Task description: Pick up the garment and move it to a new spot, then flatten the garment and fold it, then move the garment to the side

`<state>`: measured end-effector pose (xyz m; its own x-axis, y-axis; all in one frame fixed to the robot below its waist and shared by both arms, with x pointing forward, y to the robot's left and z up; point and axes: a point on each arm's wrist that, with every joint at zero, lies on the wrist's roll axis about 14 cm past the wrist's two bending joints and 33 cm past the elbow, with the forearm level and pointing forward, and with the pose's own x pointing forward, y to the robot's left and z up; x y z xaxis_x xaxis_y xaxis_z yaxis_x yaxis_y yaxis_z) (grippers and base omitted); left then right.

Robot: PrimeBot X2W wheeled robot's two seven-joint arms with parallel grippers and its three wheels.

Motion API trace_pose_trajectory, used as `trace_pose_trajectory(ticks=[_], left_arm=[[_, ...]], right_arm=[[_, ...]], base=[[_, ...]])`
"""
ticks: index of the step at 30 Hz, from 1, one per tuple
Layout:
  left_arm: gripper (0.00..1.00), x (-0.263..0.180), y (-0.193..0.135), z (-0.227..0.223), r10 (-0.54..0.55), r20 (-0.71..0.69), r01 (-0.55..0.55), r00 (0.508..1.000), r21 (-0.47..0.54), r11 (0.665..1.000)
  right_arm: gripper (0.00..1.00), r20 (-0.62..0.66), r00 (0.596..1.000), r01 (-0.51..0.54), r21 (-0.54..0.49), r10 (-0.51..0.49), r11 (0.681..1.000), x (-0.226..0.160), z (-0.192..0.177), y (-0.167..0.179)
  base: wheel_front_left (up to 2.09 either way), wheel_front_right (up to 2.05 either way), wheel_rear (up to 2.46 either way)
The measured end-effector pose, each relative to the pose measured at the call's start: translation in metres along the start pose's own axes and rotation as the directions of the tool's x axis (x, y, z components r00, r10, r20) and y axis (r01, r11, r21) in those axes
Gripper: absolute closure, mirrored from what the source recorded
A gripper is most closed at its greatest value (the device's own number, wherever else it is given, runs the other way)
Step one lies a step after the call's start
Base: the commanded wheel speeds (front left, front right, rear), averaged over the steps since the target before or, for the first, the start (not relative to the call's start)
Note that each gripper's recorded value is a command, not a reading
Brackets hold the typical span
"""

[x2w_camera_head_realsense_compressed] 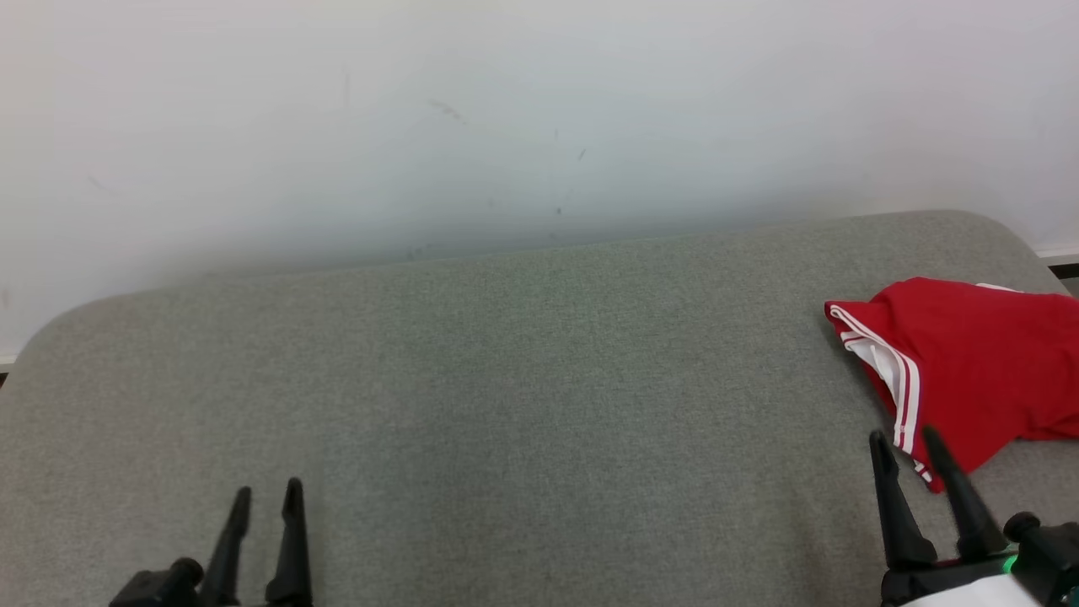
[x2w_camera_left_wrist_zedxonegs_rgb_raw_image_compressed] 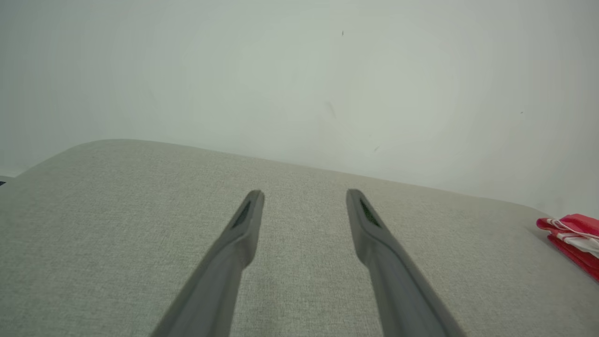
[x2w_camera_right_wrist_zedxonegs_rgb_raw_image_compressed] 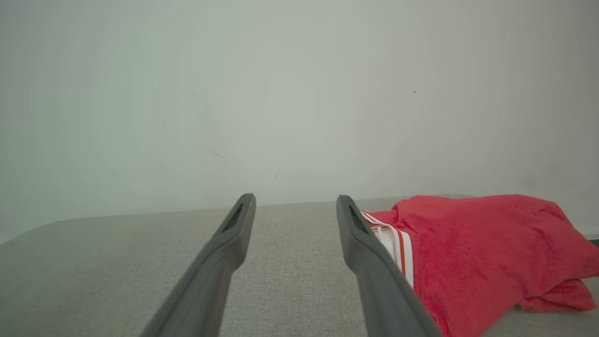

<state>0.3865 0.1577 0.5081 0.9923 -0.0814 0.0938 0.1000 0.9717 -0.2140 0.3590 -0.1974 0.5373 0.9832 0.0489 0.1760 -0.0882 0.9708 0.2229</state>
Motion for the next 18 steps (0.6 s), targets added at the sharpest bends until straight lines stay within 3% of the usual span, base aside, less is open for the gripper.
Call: trace_pose_trajectory(ticks=[5, 18], left_arm=[[1.00, -0.008, 0.003, -0.020, 0.019, -0.066, -0.021, 0.998, -0.026, 0.999], [1.00, -0.010, 0.014, -0.024, 0.076, -0.103, -0.099, 0.992, -0.237, 0.966]], right_arm=[[1.00, -0.066, 0.998, 0.020, 0.026, -0.018, 0.999, -0.010, -0.021, -0.001], [1.00, -0.098, 0.992, 0.104, 0.241, -0.082, 0.965, -0.008, -0.026, -0.011]], base=[[0.00, 0.00, 0.00], [0.00, 0.00, 0.00]])
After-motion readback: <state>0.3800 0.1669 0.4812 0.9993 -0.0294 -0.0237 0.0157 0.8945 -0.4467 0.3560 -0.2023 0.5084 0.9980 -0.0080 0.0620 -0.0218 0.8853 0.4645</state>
